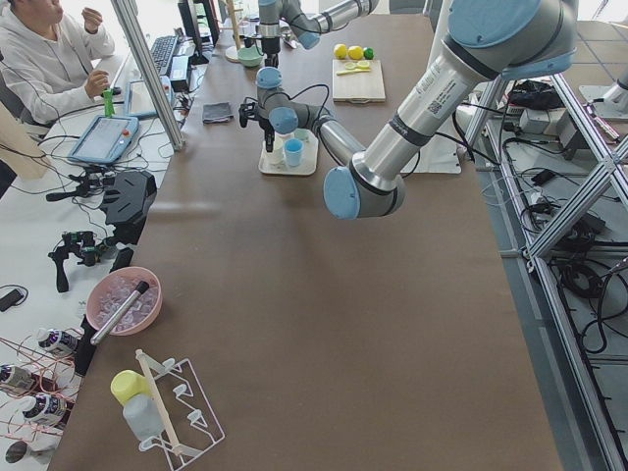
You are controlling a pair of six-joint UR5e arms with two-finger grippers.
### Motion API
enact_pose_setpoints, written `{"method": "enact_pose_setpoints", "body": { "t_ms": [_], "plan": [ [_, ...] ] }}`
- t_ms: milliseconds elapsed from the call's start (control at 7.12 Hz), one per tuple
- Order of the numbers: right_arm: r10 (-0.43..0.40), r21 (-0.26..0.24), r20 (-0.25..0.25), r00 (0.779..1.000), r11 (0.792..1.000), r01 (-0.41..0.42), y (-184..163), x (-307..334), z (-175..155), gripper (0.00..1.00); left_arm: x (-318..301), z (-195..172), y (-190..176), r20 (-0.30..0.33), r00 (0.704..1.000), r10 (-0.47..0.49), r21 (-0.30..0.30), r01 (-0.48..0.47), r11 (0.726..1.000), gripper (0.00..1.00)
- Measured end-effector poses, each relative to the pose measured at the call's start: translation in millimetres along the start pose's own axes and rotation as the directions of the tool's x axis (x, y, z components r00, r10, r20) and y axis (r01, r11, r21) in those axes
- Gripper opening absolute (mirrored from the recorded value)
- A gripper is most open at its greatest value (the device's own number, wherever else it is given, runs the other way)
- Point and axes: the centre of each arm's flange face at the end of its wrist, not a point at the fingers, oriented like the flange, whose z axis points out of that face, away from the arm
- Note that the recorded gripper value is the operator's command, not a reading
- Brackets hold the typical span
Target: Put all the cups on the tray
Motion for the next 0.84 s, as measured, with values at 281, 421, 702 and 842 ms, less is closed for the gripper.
{"method": "enact_pose_setpoints", "body": {
  "t_ms": [281,421,702,842],
  "plan": [
    [-0.032,0.022,-0.035,0.999,0.999,0.032,18,83,-24,1.00,-137,-39,-26,0.036,0.994,0.104,-0.008,-0.104,0.995,0.98],
    [-0.058,0.030,-0.059,0.997,0.998,0.060,30,127,-37,1.00,-215,-57,-35,0.073,0.983,0.168,-0.012,-0.168,0.986,0.98],
    [-0.120,0.033,-0.110,0.987,0.992,0.124,44,208,-57,1.00,-357,-96,-38,0.147,0.946,0.288,-0.028,-0.287,0.957,0.98],
    [-0.155,0.029,-0.131,0.979,0.987,0.160,49,243,-67,1.00,-416,-118,-35,0.172,0.931,0.321,-0.034,-0.320,0.947,0.98]
  ]
}}
